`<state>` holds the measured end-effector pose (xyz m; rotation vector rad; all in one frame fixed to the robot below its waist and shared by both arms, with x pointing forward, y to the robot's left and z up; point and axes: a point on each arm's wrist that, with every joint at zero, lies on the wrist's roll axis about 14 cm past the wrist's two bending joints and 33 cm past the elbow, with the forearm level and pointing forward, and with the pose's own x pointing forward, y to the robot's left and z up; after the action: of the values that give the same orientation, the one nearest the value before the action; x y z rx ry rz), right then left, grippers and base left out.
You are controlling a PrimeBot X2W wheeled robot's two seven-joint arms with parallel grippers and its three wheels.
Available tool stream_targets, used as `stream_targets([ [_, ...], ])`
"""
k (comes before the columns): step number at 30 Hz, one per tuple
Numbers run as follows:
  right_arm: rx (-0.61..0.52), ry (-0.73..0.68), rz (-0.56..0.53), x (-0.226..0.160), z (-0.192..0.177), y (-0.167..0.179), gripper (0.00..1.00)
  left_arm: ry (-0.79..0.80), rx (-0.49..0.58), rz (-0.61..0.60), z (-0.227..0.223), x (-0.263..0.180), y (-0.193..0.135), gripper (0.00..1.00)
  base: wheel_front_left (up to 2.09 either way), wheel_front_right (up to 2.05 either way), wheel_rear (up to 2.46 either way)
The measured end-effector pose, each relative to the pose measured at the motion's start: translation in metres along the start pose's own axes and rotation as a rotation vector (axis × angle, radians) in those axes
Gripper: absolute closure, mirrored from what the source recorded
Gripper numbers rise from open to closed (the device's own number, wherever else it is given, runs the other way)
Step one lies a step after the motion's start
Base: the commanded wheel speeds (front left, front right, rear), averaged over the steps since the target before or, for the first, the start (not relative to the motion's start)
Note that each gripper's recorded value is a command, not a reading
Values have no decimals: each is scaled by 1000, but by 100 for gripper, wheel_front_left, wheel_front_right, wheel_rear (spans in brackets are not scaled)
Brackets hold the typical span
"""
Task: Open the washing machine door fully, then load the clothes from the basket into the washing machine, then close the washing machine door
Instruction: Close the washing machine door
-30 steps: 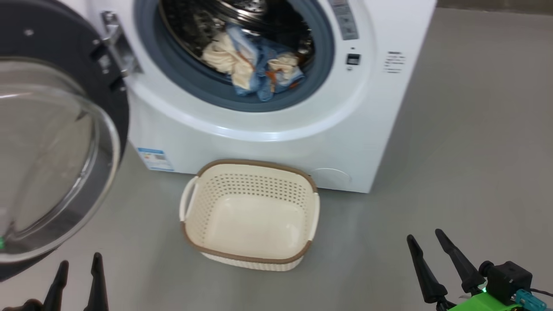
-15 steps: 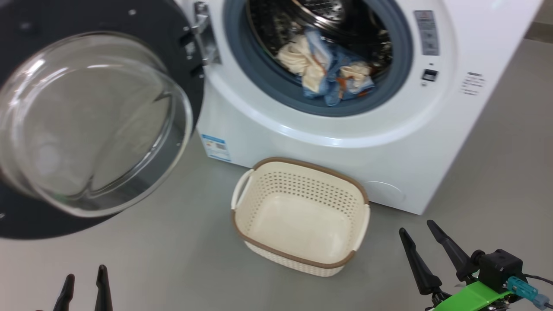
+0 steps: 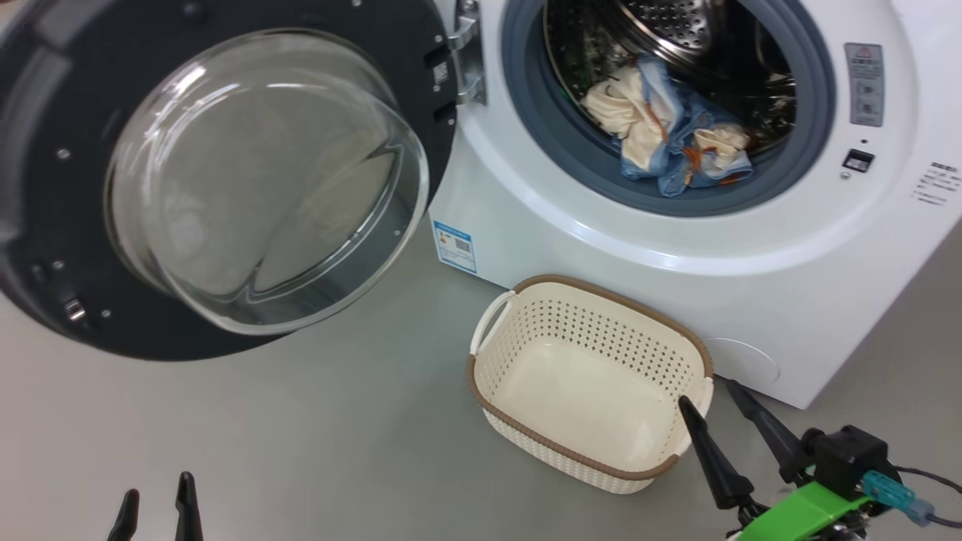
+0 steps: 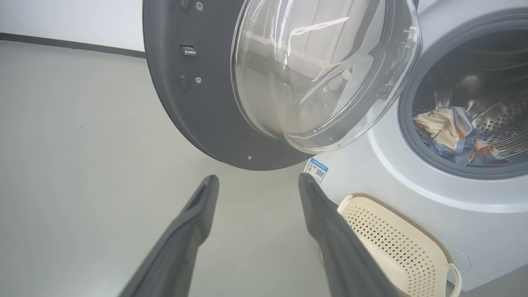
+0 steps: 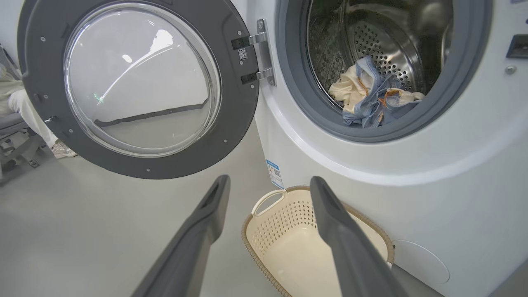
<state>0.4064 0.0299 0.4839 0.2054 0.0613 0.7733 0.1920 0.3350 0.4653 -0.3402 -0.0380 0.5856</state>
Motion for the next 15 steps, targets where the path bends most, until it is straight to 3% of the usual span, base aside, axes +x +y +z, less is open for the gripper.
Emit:
stream_targets([
  [13,13,15,47,16,-6,8,0,-20,-17,38,4,-1,2,0,0,0,0],
  [14,13,15,47,16,-6,8,0,-21,-18,39,5,-1,2,2,0,0,0],
  [15,13,16,47,16,-6,8,0,-23,-18,41,5,-1,3,24,0,0,0],
])
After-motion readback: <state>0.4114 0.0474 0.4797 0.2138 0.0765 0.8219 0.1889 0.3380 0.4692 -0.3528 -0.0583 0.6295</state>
